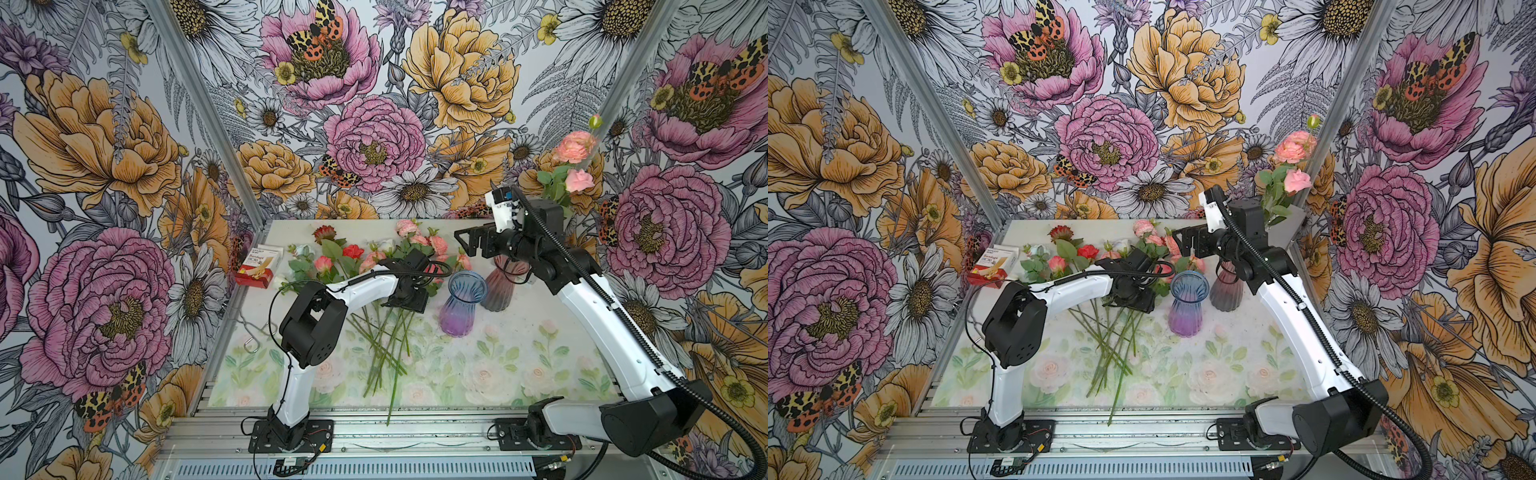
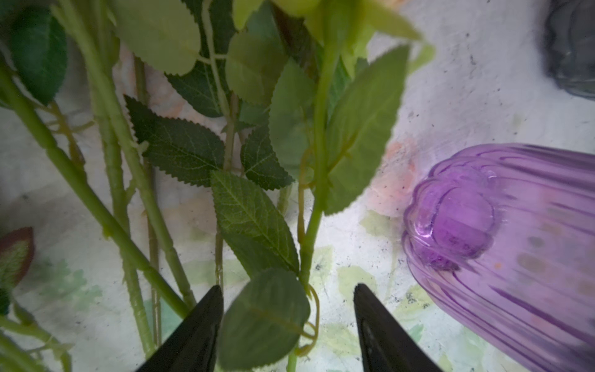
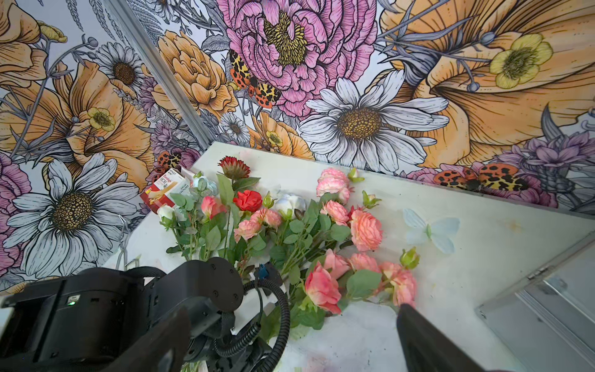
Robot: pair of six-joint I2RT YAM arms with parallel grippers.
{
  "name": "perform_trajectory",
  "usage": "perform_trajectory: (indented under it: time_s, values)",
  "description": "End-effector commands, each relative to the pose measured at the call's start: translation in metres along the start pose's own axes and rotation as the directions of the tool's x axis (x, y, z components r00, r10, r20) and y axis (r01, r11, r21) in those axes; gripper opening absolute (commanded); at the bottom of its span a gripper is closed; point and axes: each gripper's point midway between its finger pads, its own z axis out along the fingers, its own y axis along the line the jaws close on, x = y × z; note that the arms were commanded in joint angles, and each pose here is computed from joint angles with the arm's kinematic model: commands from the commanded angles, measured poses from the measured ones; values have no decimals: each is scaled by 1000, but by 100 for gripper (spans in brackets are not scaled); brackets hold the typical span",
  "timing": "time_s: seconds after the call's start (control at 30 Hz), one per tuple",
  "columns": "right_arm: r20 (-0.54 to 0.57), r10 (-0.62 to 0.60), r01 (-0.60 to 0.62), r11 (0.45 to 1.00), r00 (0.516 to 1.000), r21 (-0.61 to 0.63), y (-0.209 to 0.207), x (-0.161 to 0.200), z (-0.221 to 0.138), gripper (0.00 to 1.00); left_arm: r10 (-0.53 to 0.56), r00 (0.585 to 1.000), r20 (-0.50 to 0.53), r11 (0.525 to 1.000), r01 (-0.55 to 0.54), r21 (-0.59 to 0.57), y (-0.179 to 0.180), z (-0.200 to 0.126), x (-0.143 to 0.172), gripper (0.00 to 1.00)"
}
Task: Place the pink flowers into the vase
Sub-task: Pick up the flower at the center of the board.
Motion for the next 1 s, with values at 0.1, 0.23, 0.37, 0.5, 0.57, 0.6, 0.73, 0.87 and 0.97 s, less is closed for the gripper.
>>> perform_trajectory:
  time_s: [0.1,0.23,0.37,0.5,0.57,0.6,0.73,0.87,0.97]
  values:
    - [48,-23,22,1000,999,20,1,-17,-14,99,1,1000,17,999,0,-35,1,5,-7,57]
    - [42,-17,16,1000,999,20,0,-16,-11,99,7,999,34,999,-6,-44,0,3,-11,50]
    - [39,-12,12,1000,999,17,0,-15,-9,99,16,999,30,999,-15,-35,-4,5,-12,47]
    - [45,-17,16,1000,999,25,-1,-17,-11,99,17,1000,15,999,-17,-30,-5,11,-10,41]
    - [45,-17,16,1000,999,27,-2,-16,-12,99,19,1000,13,999,-18,-27,-6,12,-11,38]
    - [45,-16,15,999,999,30,-3,-16,-12,99,20,1000,13,999,-20,-27,-7,13,-11,37]
    - [42,-12,11,1000,999,23,-2,-15,-11,99,19,1000,17,999,-18,-34,-6,14,-13,30]
    - [37,-10,10,1000,999,25,-3,-13,-10,99,22,999,35,999,-21,-27,-9,9,-19,15]
    - [32,-9,8,1000,999,25,-3,-10,-10,99,17,998,65,1000,-16,-20,-8,-3,-26,7]
